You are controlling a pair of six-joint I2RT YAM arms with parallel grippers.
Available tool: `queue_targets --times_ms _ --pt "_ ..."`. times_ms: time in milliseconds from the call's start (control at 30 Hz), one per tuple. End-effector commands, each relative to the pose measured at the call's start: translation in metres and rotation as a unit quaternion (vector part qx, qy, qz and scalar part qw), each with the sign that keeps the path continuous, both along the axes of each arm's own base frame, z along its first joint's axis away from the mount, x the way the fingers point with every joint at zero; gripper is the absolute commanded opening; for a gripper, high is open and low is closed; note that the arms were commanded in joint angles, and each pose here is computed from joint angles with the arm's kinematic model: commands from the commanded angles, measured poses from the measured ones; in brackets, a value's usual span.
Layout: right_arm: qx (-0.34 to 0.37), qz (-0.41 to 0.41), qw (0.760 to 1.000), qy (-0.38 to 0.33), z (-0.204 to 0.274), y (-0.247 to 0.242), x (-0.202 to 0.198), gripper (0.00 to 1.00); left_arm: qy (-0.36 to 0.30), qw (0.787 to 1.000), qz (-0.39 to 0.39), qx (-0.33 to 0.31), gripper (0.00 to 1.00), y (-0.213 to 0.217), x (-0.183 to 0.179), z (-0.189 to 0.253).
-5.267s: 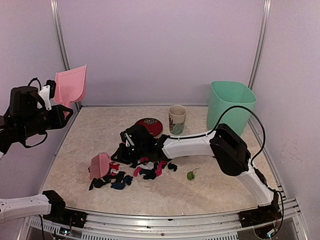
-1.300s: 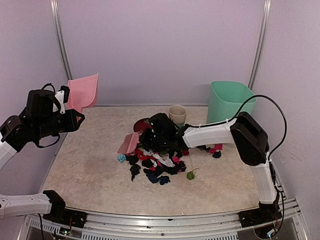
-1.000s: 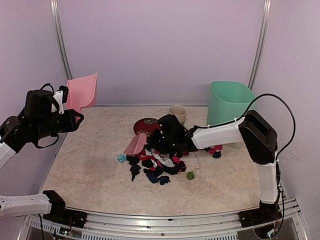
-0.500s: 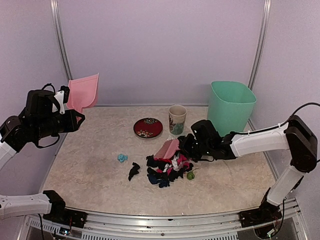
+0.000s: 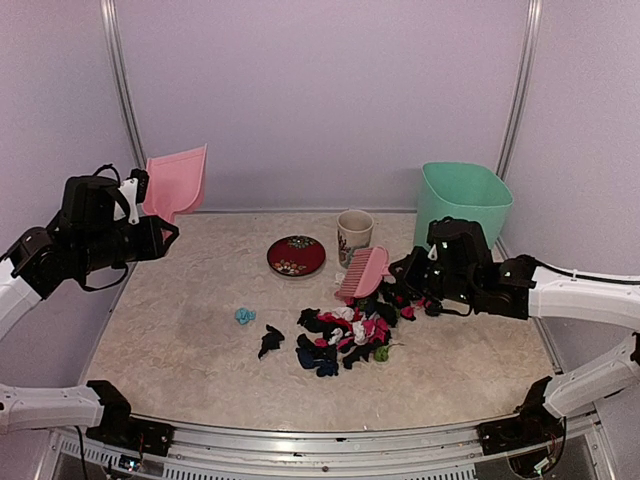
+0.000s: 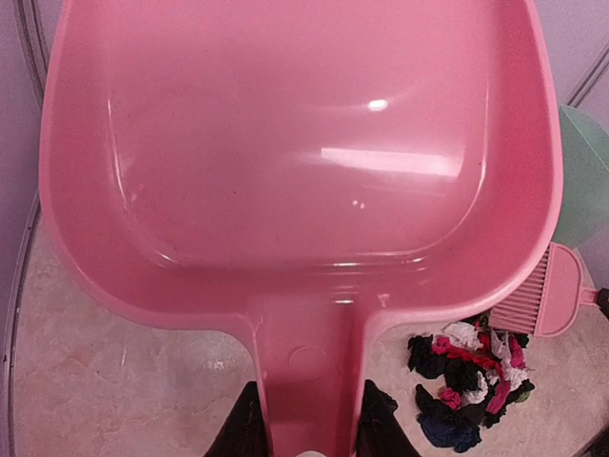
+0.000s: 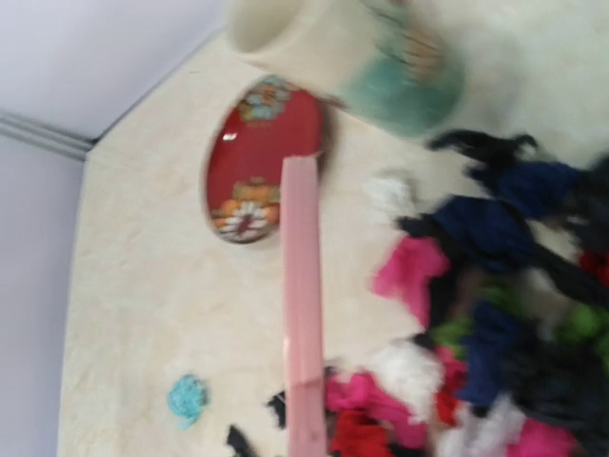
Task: Sweep away the paper scraps from the table
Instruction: Sweep the paper scraps at the center of the board.
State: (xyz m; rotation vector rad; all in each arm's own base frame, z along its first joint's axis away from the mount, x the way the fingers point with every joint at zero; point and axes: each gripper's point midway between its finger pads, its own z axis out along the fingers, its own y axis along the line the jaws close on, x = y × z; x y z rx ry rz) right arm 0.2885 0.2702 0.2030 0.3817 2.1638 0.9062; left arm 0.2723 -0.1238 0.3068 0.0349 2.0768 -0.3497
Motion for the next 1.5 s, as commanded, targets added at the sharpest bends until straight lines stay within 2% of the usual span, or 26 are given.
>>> queue_targets --times_ms 0,200,500,700,867,1133,1300,1467 --pt "-0.018 0.069 0.996 -0.059 0.042 0.034 -0.007 0.0 -0.025 1.0 -0.001 -0.01 0.0 -0.002 0.007 0.013" --pt "-0.018 0.191 0.976 -0.098 0.059 0.12 -0.01 0.0 -0.028 1.0 0.004 -0.008 0.0 0.0 0.007 0.017" --pt "0.008 0.368 0.927 -0.072 0.032 0.245 -0.025 0.0 -0.023 1.0 0.013 -0.009 0.0 0.008 -0.003 0.014" --pt "0.001 0.414 0.91 -0.023 -0.006 0.277 -0.028 0.0 -0.017 1.0 0.017 -0.004 0.0 0.013 -0.008 0.01" --pt "-0.006 0.417 0.909 0.022 -0.043 0.277 -0.026 0.0 -0.018 1.0 0.017 -0.004 0.0 0.015 -0.01 0.011" --pt "-0.036 0.382 0.92 0.084 -0.099 0.239 -0.017 0.0 -0.012 1.0 0.014 0.001 0.0 0.012 -0.008 0.007" --pt "-0.064 0.347 0.929 0.11 -0.12 0.194 -0.019 0.0 -0.013 1.0 0.012 -0.001 0.0 0.01 -0.005 0.006" --pt "-0.094 0.294 0.945 0.111 -0.117 0.139 -0.02 0.0 -0.005 1.0 0.001 -0.003 0.0 0.002 -0.001 0.0"
